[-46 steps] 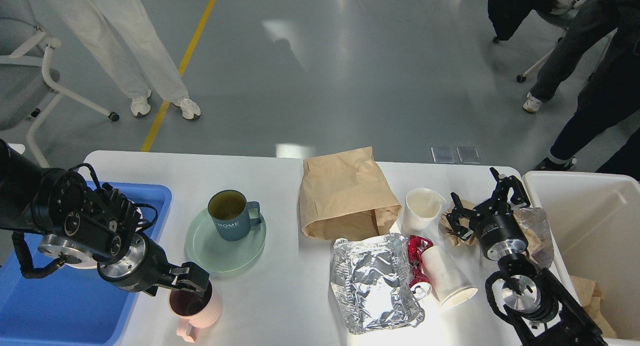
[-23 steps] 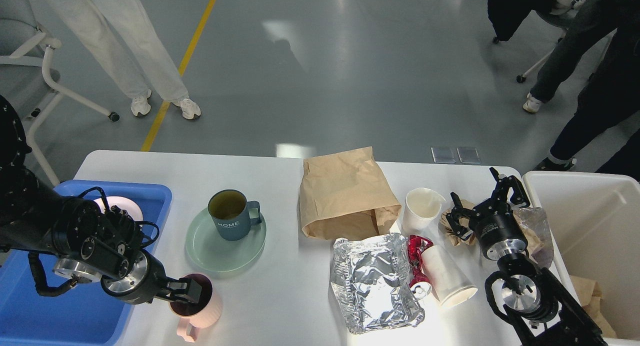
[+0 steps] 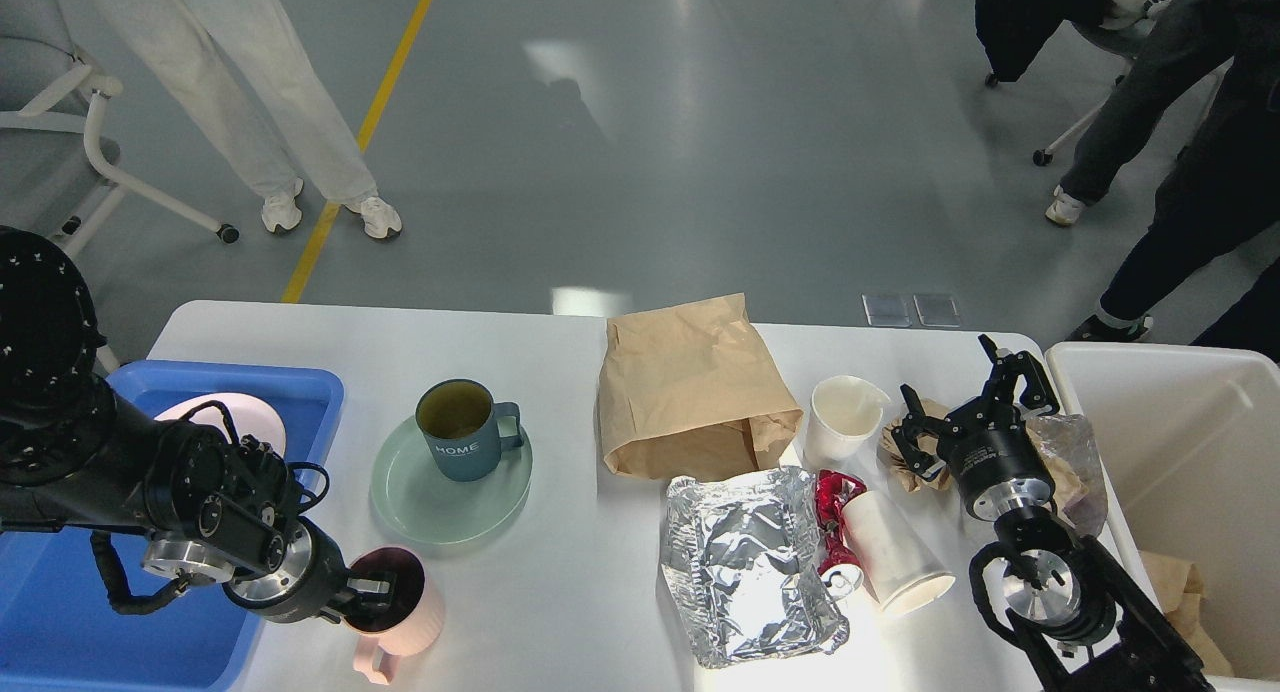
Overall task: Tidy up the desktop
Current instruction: 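Lower the left gripper and grasp the pink mug, then lift the pink mug and set it on the blue tray corner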
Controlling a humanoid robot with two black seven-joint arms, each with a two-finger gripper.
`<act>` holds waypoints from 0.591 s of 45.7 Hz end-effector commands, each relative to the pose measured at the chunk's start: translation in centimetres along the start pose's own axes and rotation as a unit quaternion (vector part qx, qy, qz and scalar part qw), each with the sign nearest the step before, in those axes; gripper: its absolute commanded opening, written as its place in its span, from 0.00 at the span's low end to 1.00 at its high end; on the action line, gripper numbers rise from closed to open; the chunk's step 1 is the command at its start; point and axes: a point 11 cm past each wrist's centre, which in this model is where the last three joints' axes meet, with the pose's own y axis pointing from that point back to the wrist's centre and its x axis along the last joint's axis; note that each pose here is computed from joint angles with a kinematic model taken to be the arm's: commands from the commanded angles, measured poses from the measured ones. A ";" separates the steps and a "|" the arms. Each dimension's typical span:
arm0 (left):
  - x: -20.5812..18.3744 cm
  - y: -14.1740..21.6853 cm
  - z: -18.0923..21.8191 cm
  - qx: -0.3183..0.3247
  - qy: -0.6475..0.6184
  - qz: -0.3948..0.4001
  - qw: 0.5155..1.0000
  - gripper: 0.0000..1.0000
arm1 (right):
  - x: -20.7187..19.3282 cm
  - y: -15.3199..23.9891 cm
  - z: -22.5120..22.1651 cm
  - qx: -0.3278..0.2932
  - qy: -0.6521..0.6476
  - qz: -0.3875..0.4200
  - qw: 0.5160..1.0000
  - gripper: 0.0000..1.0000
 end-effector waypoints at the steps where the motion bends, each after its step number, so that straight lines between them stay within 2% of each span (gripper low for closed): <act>1: 0.2 -0.4 -0.3 0.016 0.002 0.004 1.000 0.00 | 0.0 0.0 0.0 0.000 0.000 0.000 1.000 1.00; 21: 0.7 0.1 -0.2 0.009 0.008 0.006 1.000 0.00 | 0.0 0.0 0.0 0.000 0.000 0.000 1.000 1.00; 27: 1.9 4.0 -0.5 0.004 0.013 -0.008 1.000 0.00 | 0.0 0.0 0.0 0.000 0.000 0.000 1.000 1.00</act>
